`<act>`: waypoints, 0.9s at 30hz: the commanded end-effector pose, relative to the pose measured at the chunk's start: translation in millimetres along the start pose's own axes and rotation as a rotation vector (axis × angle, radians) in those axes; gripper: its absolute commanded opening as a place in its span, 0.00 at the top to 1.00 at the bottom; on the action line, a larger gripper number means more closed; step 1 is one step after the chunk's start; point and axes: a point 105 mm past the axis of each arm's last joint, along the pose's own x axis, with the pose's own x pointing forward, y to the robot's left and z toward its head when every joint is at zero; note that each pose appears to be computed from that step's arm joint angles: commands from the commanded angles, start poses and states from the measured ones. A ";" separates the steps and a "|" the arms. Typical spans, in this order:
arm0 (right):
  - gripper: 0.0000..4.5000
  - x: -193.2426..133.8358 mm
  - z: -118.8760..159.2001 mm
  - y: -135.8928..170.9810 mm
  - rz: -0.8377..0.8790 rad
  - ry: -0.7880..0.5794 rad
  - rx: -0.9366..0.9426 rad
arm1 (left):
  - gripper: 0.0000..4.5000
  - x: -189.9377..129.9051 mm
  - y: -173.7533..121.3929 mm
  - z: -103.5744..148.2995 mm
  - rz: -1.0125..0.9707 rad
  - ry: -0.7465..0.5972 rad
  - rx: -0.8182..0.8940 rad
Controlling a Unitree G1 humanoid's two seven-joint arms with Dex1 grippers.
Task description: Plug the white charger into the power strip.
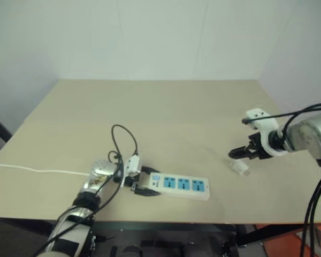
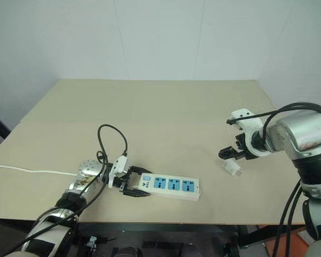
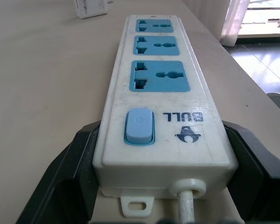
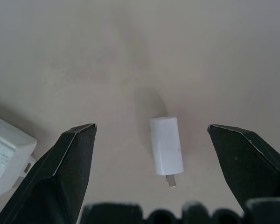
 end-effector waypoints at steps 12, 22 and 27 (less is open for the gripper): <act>0.00 12.7 9.6 -3.3 0.029 -0.015 -0.079 | 0.27 -15.2 -12.3 -11.8 0.044 0.053 -0.059; 0.00 34.7 6.3 2.9 0.065 0.044 -0.129 | 0.27 -19.1 -11.5 -9.6 0.065 0.053 -0.059; 0.00 45.0 3.4 7.7 0.084 0.091 -0.172 | 0.27 -19.9 -12.1 -9.6 0.075 0.051 -0.059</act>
